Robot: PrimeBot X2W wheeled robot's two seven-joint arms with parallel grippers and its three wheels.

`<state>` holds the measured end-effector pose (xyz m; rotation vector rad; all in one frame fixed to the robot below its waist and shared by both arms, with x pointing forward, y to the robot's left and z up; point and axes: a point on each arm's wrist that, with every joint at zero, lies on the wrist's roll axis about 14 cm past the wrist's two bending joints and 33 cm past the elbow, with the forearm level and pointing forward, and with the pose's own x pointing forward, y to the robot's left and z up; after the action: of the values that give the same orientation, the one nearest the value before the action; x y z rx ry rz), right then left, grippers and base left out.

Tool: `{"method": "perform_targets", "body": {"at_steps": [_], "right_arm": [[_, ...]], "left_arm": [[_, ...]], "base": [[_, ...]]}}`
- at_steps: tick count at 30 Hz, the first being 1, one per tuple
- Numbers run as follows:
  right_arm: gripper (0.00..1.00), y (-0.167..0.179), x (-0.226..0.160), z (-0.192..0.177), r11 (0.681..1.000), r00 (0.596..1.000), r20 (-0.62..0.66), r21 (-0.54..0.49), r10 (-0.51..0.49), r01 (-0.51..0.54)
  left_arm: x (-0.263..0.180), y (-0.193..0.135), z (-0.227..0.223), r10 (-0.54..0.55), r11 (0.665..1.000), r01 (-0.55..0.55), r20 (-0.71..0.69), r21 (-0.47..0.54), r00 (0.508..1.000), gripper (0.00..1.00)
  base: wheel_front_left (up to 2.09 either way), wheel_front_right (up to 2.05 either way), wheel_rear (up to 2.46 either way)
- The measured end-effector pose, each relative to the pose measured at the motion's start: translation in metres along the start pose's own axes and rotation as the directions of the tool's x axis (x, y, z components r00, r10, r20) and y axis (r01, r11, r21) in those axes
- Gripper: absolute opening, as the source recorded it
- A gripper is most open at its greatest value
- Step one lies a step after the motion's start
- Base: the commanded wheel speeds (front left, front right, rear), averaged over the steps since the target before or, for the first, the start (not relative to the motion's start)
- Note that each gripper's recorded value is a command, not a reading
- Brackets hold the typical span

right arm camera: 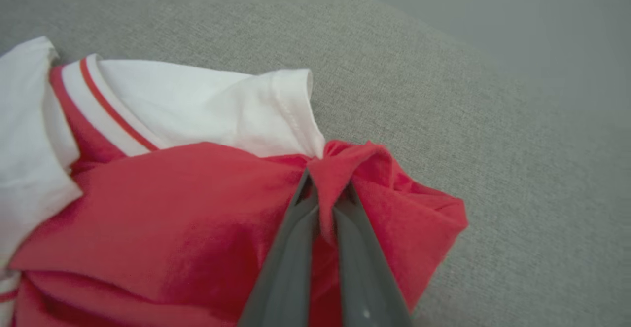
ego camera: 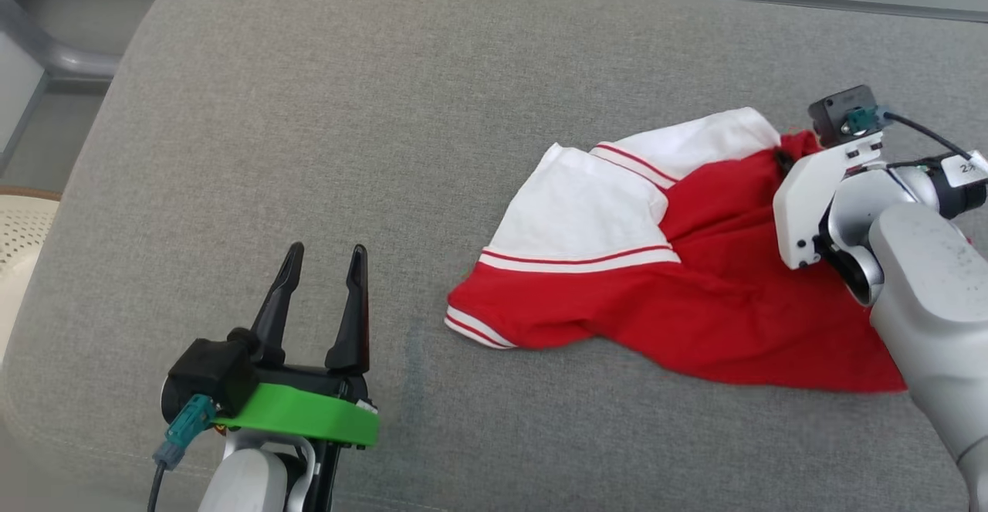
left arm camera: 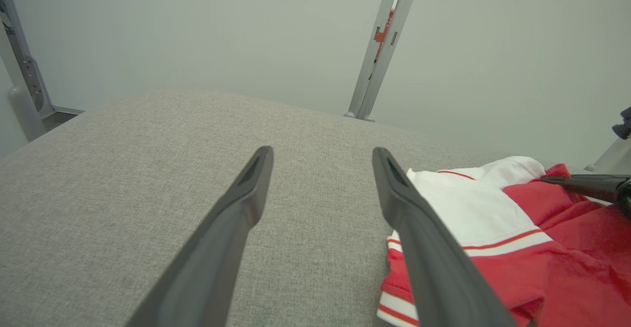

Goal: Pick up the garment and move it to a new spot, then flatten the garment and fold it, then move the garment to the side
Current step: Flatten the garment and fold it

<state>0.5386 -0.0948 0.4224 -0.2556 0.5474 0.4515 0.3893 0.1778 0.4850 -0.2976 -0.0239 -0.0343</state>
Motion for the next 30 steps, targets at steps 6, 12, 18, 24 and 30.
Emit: {"method": "perform_targets", "body": {"at_steps": [6,12,18,24,30], "right_arm": [[0.00,-0.006,0.012,0.034,0.999,0.989,0.138,0.027,-0.044,0.041],[1.00,-0.005,0.021,0.032,0.997,0.988,0.136,0.047,-0.068,0.062],[1.00,-0.006,0.012,0.027,0.997,0.986,0.148,0.018,-0.076,0.074],[1.00,-0.031,-0.023,0.043,0.990,0.929,0.342,0.031,-0.141,0.139],[1.00,-0.054,-0.069,0.038,0.973,0.855,0.466,0.082,-0.228,0.215]], "left_arm": [[-0.003,0.006,-0.001,0.018,1.000,-0.018,-0.005,0.005,1.000,1.00],[-0.004,0.008,-0.002,0.025,1.000,-0.025,-0.010,0.008,1.000,1.00],[-0.003,0.005,0.000,0.015,1.000,-0.015,-0.003,0.011,1.000,1.00],[-0.001,0.000,0.003,-0.004,1.000,0.004,0.008,0.022,1.000,1.00],[0.004,-0.011,0.005,-0.039,0.999,0.038,0.018,0.021,0.999,1.00]], "base": [[0.00,0.00,0.00],[0.00,0.00,0.00],[0.00,0.00,0.00],[0.00,0.00,0.00],[0.00,0.00,0.00]]}}
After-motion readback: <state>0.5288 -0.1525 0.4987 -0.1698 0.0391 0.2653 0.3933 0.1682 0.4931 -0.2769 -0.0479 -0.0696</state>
